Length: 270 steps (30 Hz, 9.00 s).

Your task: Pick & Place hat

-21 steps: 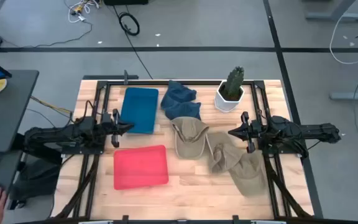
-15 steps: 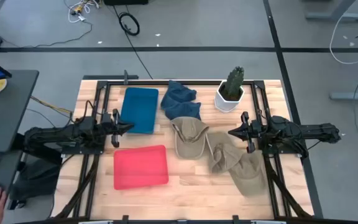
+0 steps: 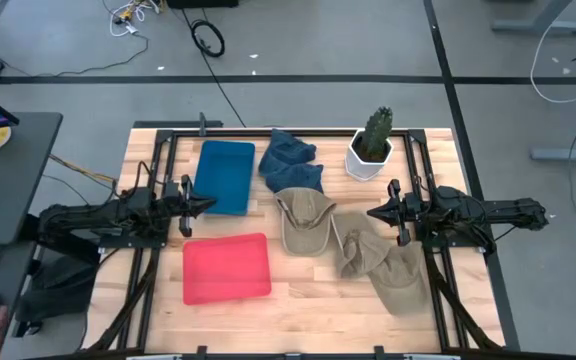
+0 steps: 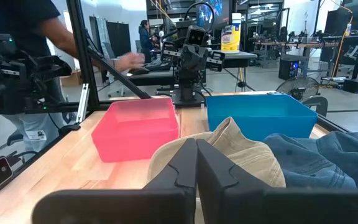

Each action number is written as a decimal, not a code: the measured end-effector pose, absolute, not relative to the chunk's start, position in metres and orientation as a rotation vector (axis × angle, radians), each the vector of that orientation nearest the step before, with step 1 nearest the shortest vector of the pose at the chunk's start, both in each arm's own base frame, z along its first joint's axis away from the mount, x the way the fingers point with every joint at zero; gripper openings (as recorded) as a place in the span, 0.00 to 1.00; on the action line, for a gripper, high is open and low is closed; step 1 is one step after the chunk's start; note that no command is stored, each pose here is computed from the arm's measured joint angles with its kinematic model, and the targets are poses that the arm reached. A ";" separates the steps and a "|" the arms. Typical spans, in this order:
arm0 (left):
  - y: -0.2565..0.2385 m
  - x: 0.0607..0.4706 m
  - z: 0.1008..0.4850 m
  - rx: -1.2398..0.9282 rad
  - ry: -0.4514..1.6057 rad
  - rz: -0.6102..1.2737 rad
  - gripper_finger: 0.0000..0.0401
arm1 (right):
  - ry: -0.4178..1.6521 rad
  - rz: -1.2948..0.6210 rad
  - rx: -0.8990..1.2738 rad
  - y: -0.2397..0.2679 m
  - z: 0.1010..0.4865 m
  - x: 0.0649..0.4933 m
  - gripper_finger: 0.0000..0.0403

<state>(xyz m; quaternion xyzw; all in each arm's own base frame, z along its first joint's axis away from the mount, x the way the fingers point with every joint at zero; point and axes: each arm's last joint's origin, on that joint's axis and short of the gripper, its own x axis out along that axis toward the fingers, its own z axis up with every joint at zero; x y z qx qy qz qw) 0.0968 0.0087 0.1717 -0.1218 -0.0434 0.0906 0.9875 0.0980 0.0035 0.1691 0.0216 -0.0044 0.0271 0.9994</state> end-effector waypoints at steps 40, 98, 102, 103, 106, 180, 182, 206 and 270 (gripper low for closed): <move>0.009 0.097 0.172 -0.245 -0.088 0.182 0.01 | -0.008 0.054 0.043 0.003 0.169 0.098 0.02; 0.009 0.092 0.195 0.023 -0.311 0.202 0.01 | -0.332 -0.012 -0.026 0.002 0.200 0.093 0.02; 0.010 0.081 0.219 -0.007 -0.564 0.280 0.01 | -0.505 -0.073 0.019 0.000 0.215 0.086 0.02; 0.011 0.078 0.225 -0.003 -0.593 0.309 0.01 | -0.544 -0.077 0.012 -0.001 0.218 0.084 0.02; 0.011 0.068 0.252 0.012 -0.679 0.335 0.01 | -0.615 -0.086 -0.020 -0.001 0.232 0.078 0.02; 0.015 0.133 0.412 0.004 -0.021 0.366 0.33 | 1.241 0.022 0.682 0.033 0.361 0.134 0.60; 0.015 0.133 0.410 0.007 -0.004 0.366 0.34 | 1.296 -0.003 0.697 0.036 0.350 0.134 0.59; 0.015 0.133 0.409 0.012 0.010 0.366 0.34 | 1.462 -0.533 1.121 0.059 0.241 0.139 0.49; 0.015 0.133 0.409 -0.076 -0.007 0.369 0.34 | 1.283 -0.280 0.971 0.094 0.333 0.122 0.00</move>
